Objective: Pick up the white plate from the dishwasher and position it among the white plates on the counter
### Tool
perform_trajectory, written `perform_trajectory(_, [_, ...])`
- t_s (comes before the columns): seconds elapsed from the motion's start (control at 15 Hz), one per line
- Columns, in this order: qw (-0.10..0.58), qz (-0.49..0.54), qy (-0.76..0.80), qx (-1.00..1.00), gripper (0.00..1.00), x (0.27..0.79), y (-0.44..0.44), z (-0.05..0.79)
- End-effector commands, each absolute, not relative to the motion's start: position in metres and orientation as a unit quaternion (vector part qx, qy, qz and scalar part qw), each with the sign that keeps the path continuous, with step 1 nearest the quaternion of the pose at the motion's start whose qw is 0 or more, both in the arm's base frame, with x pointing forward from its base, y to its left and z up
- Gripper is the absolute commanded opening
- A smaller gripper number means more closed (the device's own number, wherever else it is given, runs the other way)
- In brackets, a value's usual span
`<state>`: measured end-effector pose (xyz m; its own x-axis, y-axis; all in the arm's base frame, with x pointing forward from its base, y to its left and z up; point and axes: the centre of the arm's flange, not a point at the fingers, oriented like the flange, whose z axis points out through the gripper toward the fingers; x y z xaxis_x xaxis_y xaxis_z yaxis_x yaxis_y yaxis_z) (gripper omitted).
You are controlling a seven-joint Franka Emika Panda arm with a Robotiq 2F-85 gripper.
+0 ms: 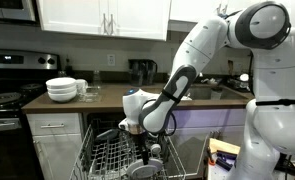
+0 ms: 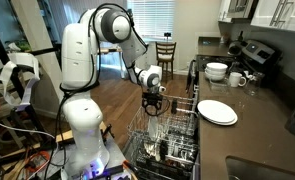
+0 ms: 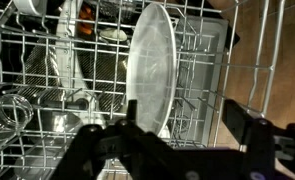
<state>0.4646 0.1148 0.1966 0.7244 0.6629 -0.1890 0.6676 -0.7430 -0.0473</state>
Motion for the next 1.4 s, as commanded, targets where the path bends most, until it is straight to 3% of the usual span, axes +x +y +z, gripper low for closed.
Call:
perform_trajectory(0.0, [-0.011,-0.095,0.369,0.924,0.85,0.476,0.113,0.183])
perform_trajectory(0.33, [-0.022,-0.100,0.371,0.923,0.67,0.481,0.111,0.173])
perform_trajectory(0.73, [-0.029,-0.105,0.376,0.920,0.76,0.486,0.109,0.162])
perform_trajectory(0.87, [-0.032,-0.107,0.378,0.919,0.74,0.487,0.108,0.158])
perform_trajectory(0.93, [-0.033,-0.107,0.379,0.919,0.64,0.488,0.107,0.157])
perform_trajectory(1.07, [-0.036,-0.108,0.379,0.918,0.62,0.489,0.106,0.154])
perform_trajectory(1.2, [-0.039,-0.109,0.378,0.918,0.54,0.490,0.105,0.152])
perform_trajectory(1.27, [-0.040,-0.110,0.378,0.918,0.40,0.490,0.104,0.151])
perform_trajectory(1.33, [-0.041,-0.110,0.378,0.918,0.33,0.490,0.104,0.151])
